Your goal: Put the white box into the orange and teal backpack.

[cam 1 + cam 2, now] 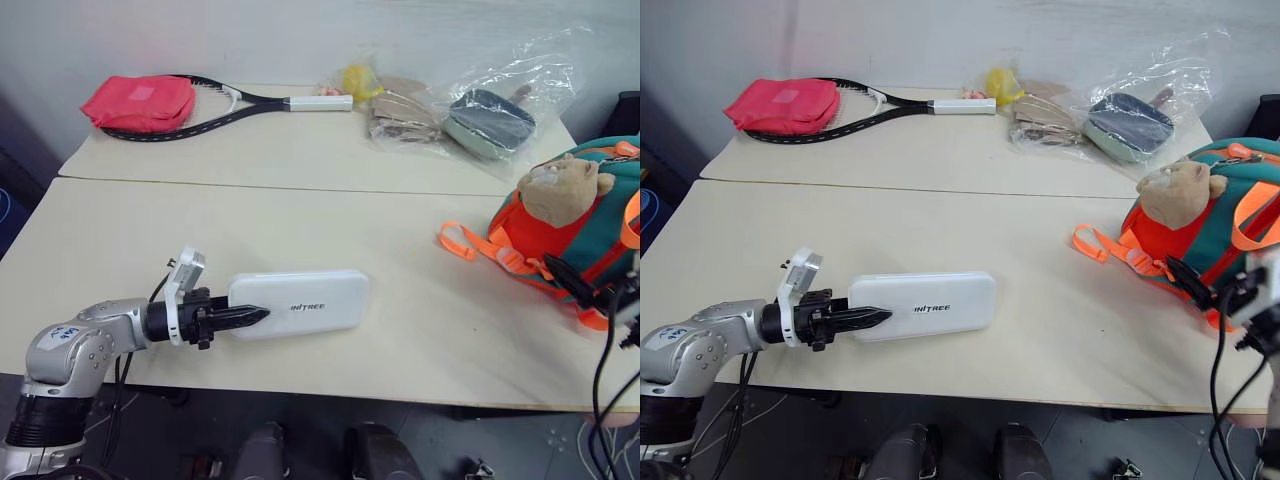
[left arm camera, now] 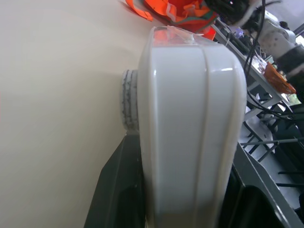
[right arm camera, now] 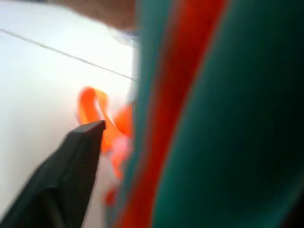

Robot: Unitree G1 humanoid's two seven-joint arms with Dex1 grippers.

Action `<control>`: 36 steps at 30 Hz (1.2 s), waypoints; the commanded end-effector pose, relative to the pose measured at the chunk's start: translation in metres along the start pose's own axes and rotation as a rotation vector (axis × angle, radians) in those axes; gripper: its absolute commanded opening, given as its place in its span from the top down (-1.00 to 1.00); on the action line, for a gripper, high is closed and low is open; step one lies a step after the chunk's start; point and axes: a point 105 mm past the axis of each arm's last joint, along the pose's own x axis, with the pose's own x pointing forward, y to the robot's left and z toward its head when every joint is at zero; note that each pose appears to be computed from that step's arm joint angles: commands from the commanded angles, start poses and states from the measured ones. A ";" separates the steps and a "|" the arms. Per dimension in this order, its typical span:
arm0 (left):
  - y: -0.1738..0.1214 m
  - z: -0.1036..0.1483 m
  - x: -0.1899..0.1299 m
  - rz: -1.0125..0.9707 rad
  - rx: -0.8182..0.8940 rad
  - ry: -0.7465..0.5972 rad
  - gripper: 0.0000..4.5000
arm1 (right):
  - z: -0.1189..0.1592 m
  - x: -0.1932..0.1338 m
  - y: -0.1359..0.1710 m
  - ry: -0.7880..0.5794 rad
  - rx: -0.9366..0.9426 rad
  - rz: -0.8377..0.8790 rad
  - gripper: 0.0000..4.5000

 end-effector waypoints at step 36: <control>-0.058 0.083 -0.135 0.495 0.408 -0.202 0.41 | 0.044 0.049 0.250 -0.048 0.197 1.085 1.00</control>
